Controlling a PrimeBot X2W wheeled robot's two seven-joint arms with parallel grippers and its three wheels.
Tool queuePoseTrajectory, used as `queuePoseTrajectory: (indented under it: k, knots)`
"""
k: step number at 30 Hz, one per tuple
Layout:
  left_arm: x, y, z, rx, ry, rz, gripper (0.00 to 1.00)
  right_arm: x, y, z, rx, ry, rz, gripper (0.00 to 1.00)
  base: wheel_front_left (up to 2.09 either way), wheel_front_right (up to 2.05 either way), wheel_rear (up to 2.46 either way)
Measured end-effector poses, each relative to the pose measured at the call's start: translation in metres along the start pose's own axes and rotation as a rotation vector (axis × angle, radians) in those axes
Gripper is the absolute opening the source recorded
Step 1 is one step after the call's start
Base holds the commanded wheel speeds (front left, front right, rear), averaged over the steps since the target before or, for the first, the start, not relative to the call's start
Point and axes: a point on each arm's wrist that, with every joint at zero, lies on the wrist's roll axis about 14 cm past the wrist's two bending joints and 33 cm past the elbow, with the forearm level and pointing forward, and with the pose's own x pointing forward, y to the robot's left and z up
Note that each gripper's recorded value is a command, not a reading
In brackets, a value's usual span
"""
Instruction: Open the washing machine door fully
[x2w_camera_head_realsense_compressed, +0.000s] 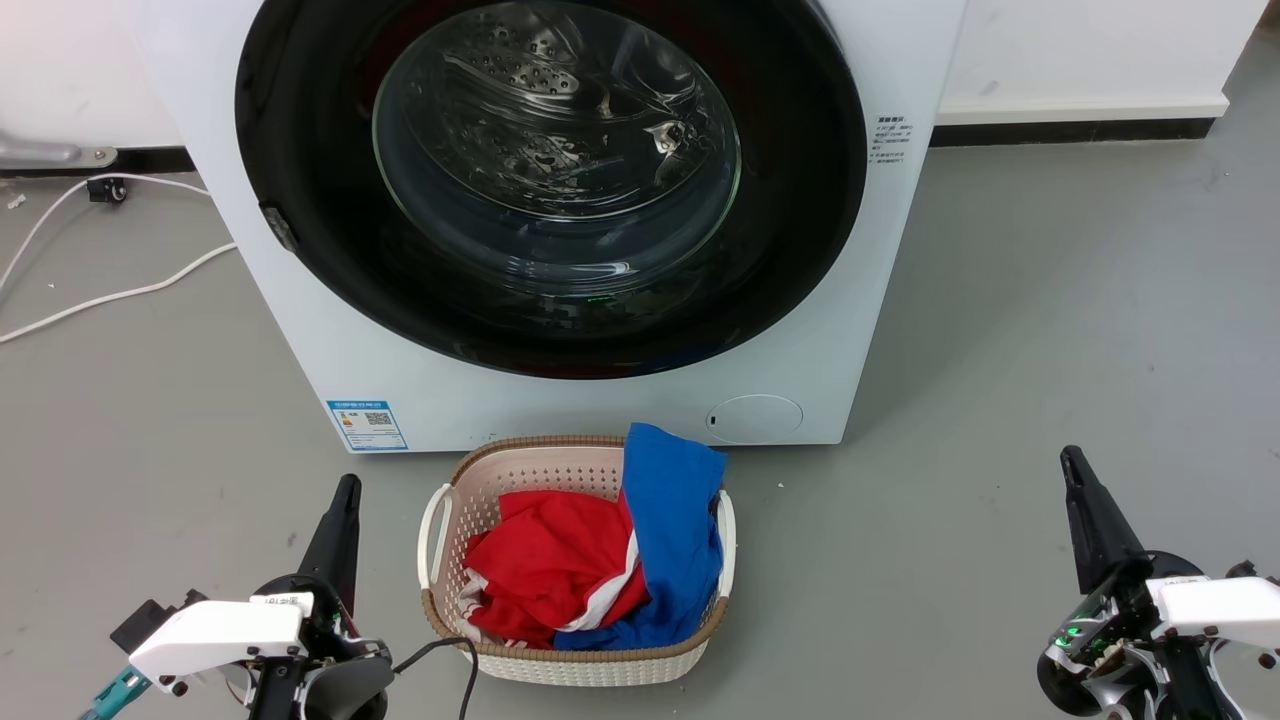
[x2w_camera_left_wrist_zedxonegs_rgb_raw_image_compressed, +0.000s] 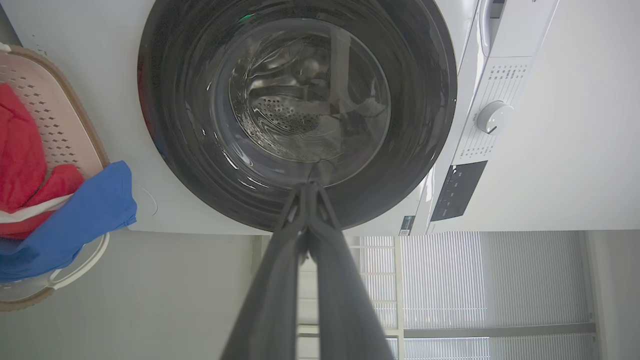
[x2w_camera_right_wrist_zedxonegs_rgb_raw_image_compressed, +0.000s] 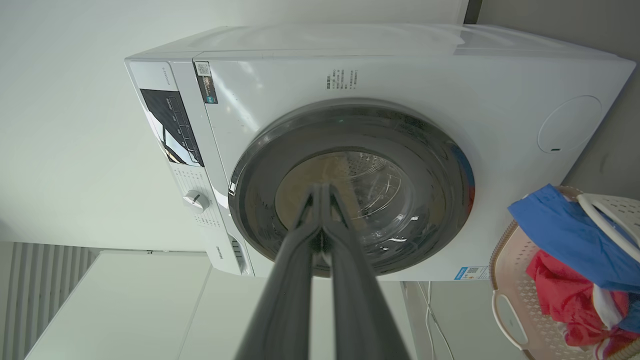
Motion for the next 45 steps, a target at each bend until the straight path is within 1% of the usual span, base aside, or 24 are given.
queuePoseTrajectory:
  k: [22, 23, 28, 30, 35, 40, 41, 45]
  knots:
    - [0.0, 0.0, 0.0, 0.0, 0.0, 0.0, 0.0, 0.0, 0.0, 0.0, -0.001, 0.0, 0.0, 0.0, 0.0, 0.0, 0.0]
    - [0.0, 0.001, 0.0, 0.0, 0.0, 0.002, 1.0, 0.0, -0.001, 0.0, 0.0, 0.001, -0.002, 1.0, 0.0, 0.0, 0.0]
    - [-0.012, 0.026, -0.001, -0.008, -0.004, 0.077, 1.0, -0.012, -0.026, 0.001, 0.006, -0.008, -0.077, 1.0, 0.0, 0.0, 0.0]
    - [-0.013, 0.027, -0.001, -0.007, -0.008, 0.08, 1.0, -0.013, -0.028, 0.001, 0.005, -0.012, -0.083, 1.0, 0.0, 0.0, 0.0]
    - [-0.012, 0.021, 0.001, 0.042, -0.026, 0.065, 1.0, -0.014, -0.025, 0.007, -0.053, -0.041, -0.078, 1.0, 0.0, 0.0, 0.0]
    - [-0.01, 0.015, 0.003, 0.141, -0.037, 0.064, 1.0, -0.016, -0.02, 0.01, -0.165, -0.05, -0.066, 1.0, 0.0, 0.0, 0.0]
    - [-0.009, 0.012, 0.004, 0.183, -0.04, 0.063, 1.0, -0.016, -0.017, 0.01, -0.207, -0.054, -0.057, 1.0, 0.0, 0.0, 0.0]
    - [-0.008, 0.008, 0.001, 0.283, -0.038, 0.065, 1.0, -0.015, -0.01, 0.01, -0.297, -0.056, -0.041, 1.0, 0.0, 0.0, 0.0]
